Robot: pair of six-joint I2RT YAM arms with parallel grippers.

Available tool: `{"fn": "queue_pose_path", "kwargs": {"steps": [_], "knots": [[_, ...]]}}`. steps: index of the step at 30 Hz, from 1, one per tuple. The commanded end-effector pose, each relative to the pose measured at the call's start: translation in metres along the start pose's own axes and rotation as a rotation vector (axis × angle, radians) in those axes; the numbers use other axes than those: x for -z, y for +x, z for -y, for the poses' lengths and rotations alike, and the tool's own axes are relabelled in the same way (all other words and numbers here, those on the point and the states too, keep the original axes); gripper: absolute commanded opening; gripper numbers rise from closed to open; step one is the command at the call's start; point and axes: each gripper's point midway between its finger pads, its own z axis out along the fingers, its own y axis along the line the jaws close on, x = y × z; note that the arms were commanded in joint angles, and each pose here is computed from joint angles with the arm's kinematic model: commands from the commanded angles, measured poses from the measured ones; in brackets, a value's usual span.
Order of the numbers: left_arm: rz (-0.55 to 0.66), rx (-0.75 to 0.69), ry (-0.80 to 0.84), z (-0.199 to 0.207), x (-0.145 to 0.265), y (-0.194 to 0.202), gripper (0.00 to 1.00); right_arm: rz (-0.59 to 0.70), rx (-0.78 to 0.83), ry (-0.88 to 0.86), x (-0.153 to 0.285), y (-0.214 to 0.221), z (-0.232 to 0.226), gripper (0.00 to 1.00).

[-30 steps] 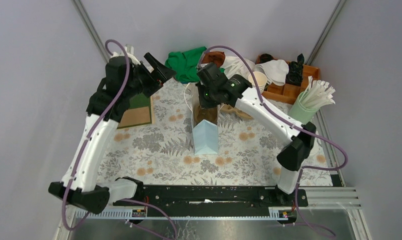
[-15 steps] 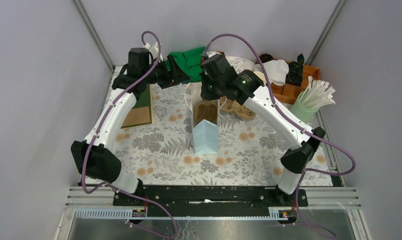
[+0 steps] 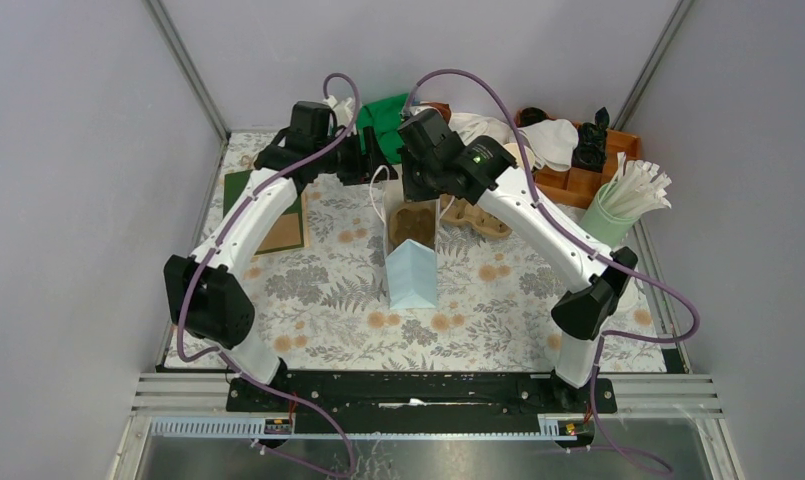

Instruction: Pack the takeout coffee

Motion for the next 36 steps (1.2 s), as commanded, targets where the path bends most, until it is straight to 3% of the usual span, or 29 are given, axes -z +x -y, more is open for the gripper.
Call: {"fn": "queue_pose_path", "kwargs": {"steps": [1,5,9,12,18,25,31,36], "knots": [[0.023,-0.088,-0.025,0.010,-0.001,-0.012,0.59,0.019,-0.023,0.029,0.000,-0.007,0.004,0.00],[0.001,-0.093,-0.145,-0.007,0.001,-0.009,0.39,-0.013,-0.039,0.040,-0.010,-0.001,0.003,0.00],[-0.002,-0.055,-0.213,-0.015,0.009,-0.005,0.12,-0.039,-0.039,0.032,-0.018,0.005,0.001,0.00],[0.008,0.010,-0.207,-0.008,0.017,0.000,0.00,-0.068,-0.007,-0.022,-0.020,0.012,-0.007,0.00],[0.007,0.178,-0.189,0.002,0.033,0.024,0.00,-0.152,0.059,-0.072,-0.031,0.033,-0.012,0.06],[0.097,0.377,-0.223,0.008,0.057,0.031,0.00,-0.147,0.080,-0.046,-0.020,0.032,-0.005,0.13],[0.188,0.405,-0.254,0.014,0.076,0.021,0.00,-0.105,0.116,-0.065,0.002,0.013,-0.008,0.27],[0.254,0.400,-0.316,0.007,0.077,0.015,0.00,-0.081,0.105,-0.150,0.009,0.001,-0.027,0.28]]}}
